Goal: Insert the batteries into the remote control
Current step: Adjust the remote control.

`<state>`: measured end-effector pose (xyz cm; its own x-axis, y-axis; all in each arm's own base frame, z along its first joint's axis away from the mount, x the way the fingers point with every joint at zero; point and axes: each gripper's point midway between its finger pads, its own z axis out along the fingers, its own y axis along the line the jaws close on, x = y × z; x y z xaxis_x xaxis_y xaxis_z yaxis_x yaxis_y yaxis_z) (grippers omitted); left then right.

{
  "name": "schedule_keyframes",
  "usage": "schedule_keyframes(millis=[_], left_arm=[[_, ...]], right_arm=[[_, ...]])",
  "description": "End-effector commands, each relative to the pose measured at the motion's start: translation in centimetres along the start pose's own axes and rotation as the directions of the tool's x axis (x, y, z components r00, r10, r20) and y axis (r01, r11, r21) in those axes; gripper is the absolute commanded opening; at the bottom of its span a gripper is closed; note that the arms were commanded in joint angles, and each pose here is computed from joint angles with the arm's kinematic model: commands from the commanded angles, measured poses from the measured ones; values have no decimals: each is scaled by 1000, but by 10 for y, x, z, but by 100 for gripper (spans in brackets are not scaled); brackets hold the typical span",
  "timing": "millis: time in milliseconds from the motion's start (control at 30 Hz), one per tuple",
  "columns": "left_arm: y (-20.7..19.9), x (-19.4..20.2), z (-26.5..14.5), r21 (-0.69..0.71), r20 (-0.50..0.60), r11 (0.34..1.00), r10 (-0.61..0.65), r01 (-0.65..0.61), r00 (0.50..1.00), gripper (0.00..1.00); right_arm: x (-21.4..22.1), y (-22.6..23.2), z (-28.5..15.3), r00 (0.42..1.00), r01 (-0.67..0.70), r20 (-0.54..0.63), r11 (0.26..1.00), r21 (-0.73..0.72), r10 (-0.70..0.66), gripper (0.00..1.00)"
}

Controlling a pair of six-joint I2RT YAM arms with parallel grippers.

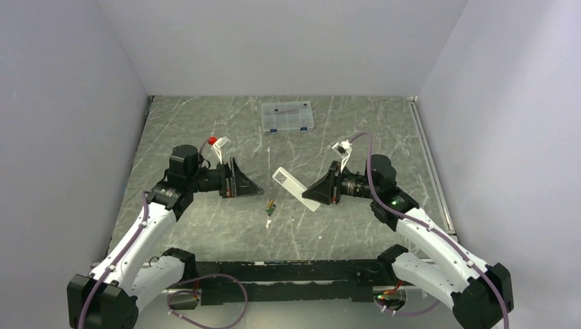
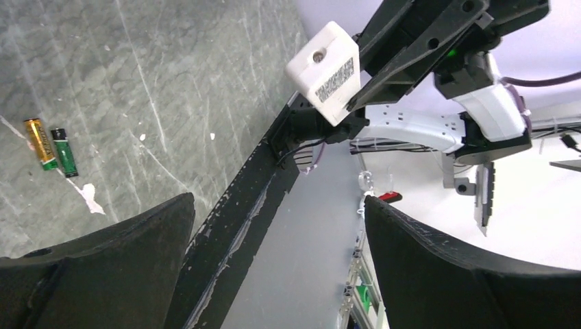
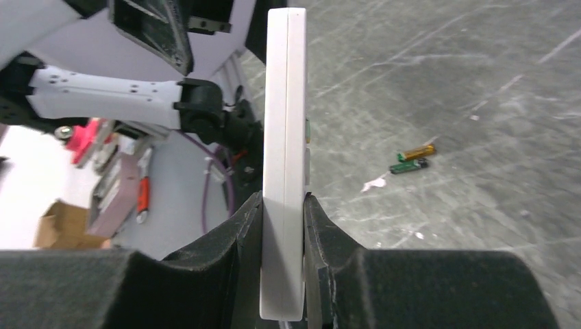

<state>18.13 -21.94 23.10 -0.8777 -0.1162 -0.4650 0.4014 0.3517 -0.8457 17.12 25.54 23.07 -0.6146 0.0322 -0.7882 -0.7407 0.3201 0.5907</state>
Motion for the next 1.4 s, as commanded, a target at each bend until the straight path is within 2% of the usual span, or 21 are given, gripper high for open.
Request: schedule_keyframes(millis=[0,300,567,867,967,1167,1367], left_arm=[[-22,-4,-6,121,10,991,52,-53,999,100],[-32,-2,-9,182,-21,982,60,-55,998,100],[-48,-1,-14,237,-35,968,89,-79,995,96],[-57,7,-20,265,-73,961,105,-83,992,85],[-60,9,-22,271,-73,958,116,-92,991,77],[-63,11,-24,290,-72,952,120,-95,990,66],[-68,13,-27,303,-72,947,134,-106,988,59]], right_arm=[[-19,40,1,999,3,41,974,-226,7,0],[-19,47,8,996,-91,-8,943,-319,93,0],[-14,65,24,991,-120,-96,908,-401,89,0],[-10,79,39,980,-148,-184,881,-449,71,0],[-9,81,44,974,-169,-210,873,-458,78,0],[-9,84,49,971,-187,-223,863,-470,90,0],[-8,83,53,965,-214,-236,857,-469,112,0]])
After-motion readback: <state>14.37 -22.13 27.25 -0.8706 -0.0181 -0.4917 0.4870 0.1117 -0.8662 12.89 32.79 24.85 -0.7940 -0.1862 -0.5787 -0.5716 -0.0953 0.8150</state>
